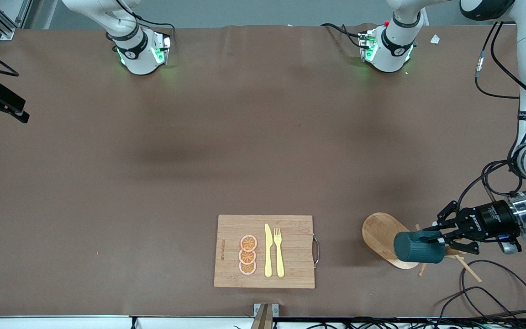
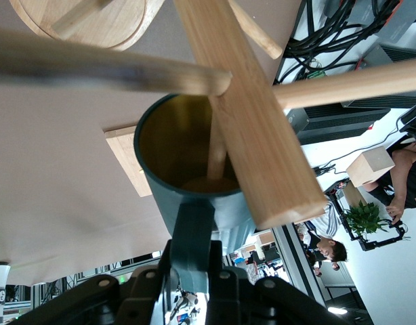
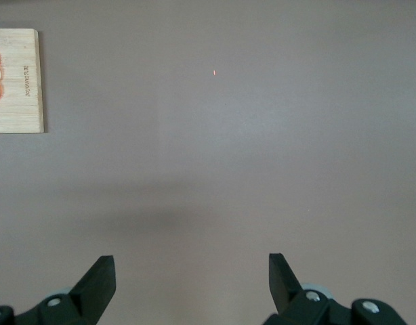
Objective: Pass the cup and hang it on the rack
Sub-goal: 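Hook the mug handle onto a rack peg with the left gripper, then open the left gripper and release the mug on the rack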
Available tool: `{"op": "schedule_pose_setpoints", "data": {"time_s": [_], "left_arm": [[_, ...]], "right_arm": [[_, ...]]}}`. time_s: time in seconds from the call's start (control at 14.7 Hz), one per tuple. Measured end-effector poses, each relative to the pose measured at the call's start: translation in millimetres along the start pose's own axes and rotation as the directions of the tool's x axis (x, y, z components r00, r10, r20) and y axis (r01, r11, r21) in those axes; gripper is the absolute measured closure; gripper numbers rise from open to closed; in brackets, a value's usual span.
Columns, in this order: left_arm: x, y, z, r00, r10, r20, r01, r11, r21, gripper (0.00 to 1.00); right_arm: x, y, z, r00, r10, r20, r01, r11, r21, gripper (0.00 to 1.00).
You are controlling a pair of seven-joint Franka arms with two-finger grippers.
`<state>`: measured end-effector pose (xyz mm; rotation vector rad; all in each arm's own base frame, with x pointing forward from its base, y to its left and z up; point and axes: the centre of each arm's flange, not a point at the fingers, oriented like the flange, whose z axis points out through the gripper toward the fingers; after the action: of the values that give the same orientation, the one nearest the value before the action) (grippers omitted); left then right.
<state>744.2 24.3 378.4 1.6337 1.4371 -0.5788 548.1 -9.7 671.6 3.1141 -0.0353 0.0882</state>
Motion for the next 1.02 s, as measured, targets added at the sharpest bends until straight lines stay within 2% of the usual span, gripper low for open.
{"op": "schedule_pose_setpoints", "data": {"time_s": [0.75,0.82,1.02], "left_arm": [[15,-2,-5,1.000,-0.021,0.000,0.021,1.000,-0.009,0.79],[15,-2,-5,1.000,-0.023,0.003,0.023,1.000,-0.011,0.74],[14,-2,-5,1.000,-0.007,0.006,0.007,1.000,-0.014,0.44]], "right_arm": [[0,0,0,1.000,0.000,0.000,0.000,1.000,0.000,0.00],[0,0,0,1.000,0.000,0.000,0.000,1.000,0.000,0.00],[0,0,0,1.000,0.000,0.000,0.000,1.000,0.000,0.00]]}}
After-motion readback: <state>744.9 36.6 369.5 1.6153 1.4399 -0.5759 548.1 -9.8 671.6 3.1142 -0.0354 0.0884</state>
